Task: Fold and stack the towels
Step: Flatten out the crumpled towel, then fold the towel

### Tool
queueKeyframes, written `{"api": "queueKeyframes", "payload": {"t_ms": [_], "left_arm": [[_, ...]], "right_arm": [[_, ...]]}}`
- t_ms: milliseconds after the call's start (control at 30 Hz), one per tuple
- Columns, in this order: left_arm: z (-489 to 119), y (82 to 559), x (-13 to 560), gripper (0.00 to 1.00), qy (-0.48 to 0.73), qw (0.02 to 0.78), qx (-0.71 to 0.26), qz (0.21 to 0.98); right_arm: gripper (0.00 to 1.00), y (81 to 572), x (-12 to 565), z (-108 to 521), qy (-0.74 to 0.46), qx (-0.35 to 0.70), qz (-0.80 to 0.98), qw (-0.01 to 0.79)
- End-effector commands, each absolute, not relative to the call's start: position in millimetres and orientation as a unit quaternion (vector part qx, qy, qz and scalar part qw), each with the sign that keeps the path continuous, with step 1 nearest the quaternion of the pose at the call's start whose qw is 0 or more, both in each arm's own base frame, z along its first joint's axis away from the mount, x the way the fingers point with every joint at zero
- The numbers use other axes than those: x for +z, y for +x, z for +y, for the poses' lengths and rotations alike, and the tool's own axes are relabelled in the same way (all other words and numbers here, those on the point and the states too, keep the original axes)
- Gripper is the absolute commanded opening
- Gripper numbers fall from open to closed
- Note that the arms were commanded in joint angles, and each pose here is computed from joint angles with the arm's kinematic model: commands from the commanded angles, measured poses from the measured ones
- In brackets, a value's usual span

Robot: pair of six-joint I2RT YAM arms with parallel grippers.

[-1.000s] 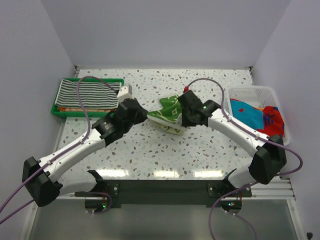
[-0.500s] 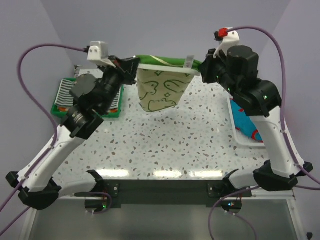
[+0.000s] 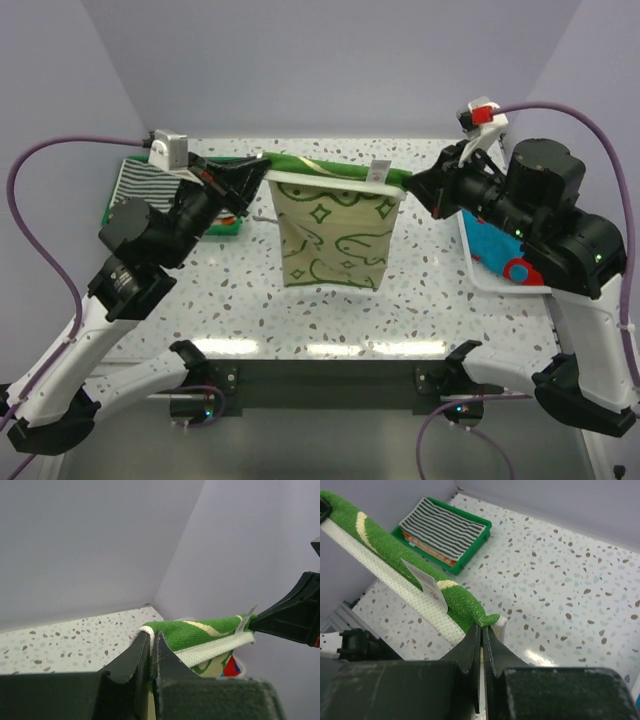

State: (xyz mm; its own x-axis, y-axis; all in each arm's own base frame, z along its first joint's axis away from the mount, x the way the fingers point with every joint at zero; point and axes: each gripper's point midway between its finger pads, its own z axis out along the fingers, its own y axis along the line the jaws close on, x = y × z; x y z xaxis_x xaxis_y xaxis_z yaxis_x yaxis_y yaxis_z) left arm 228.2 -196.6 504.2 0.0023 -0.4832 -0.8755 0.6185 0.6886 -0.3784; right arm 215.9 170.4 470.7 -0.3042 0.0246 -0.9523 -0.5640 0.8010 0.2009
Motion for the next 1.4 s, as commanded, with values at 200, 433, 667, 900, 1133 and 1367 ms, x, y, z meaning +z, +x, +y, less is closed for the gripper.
{"api": "queueKeyframes", "payload": {"t_ms": [200,433,667,900,1133,1367], "left_arm": [[-181,320,444,0.00,-0.063,0.695,-0.211,0.684],[-182,434,381,0.00,-0.081,0.672,-0.108,0.728],[-194,516,301,0.00,-0.074,0.606,-0.145,0.778],[-211,501,232,0.00,-0.072,0.510,-0.207,0.832],[-208,444,156,0.00,-0.122,0.400,-0.230,0.879],[-208,393,103,0.00,-0.118,0.326,-0.250,0.904]], "right_arm": [[0.00,314,398,128,-0.074,0.032,0.841,0.534],[0.00,420,345,142,-0.053,0.035,0.862,0.504],[0.00,489,272,151,-0.049,0.054,0.898,0.434],[0.00,472,195,155,-0.066,0.073,0.945,0.311],[0.00,423,141,154,-0.064,0.089,0.971,0.214],[0.00,389,106,147,-0.070,0.084,0.982,0.154]]}}
